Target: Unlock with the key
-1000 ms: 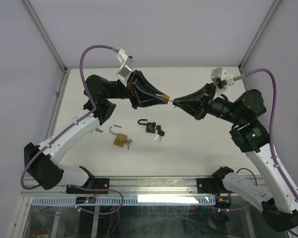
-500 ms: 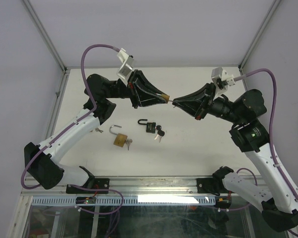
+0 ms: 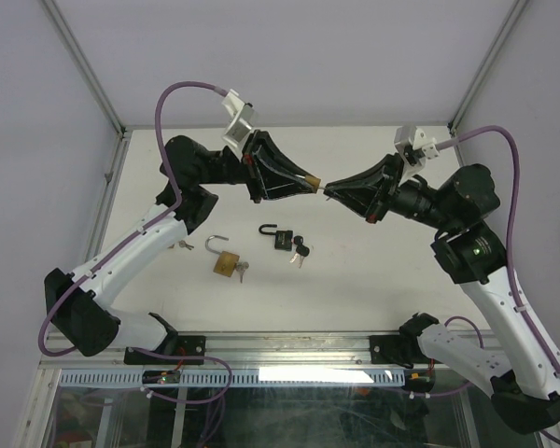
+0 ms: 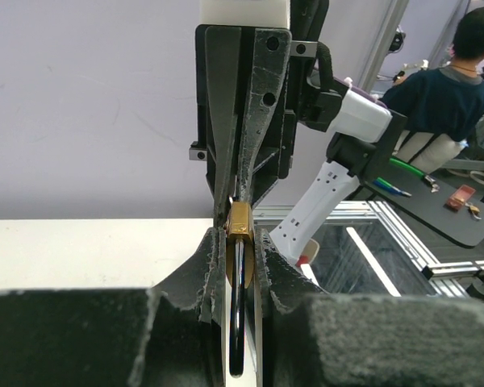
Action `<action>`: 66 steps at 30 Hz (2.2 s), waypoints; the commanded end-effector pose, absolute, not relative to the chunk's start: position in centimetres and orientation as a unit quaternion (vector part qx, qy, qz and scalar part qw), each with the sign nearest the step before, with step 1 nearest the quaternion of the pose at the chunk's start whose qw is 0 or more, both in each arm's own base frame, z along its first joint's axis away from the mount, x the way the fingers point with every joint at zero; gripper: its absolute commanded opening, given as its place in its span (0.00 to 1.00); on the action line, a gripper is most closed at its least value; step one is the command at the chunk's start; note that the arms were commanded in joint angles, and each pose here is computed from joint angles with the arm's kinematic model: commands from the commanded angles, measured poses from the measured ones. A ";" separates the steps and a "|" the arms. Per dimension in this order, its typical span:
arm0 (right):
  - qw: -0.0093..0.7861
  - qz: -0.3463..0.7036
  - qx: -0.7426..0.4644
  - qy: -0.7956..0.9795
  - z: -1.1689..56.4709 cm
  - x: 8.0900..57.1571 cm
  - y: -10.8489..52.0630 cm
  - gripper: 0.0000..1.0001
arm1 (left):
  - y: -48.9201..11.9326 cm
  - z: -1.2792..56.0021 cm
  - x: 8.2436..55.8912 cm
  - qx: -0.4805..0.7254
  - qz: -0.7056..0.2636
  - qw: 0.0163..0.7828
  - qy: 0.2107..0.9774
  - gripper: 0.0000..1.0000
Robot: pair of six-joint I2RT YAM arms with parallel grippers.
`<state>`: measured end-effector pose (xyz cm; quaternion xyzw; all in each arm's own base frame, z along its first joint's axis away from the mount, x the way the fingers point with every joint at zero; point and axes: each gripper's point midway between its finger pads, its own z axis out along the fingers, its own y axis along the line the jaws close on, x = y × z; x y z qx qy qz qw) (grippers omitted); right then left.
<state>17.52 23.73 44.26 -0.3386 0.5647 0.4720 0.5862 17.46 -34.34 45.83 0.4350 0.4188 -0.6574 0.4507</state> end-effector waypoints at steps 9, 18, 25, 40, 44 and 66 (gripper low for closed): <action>0.605 0.490 -0.367 0.508 47.3 16.7 24.7 0.00 | -36.7 45.5 16.9 0.440 -0.641 0.460 0.429 0.00; 0.568 0.523 -0.407 0.488 47.2 15.1 25.7 0.00 | -37.9 43.5 16.5 0.464 -0.629 0.461 0.421 0.00; 0.478 0.577 -0.397 0.530 45.6 13.0 25.8 0.00 | -36.7 42.8 16.8 0.541 -0.556 0.525 0.351 0.00; 0.414 0.639 -0.331 0.557 46.5 11.8 25.8 0.00 | -36.3 40.7 14.9 0.627 -0.475 0.562 0.253 0.00; 0.450 0.621 -0.341 0.543 47.1 11.8 25.4 0.00 | -36.4 40.9 15.1 0.595 -0.508 0.546 0.301 0.00; 0.587 0.422 -0.376 0.580 42.6 15.3 22.0 0.79 | -35.8 43.4 16.3 0.476 -0.574 0.544 0.385 0.00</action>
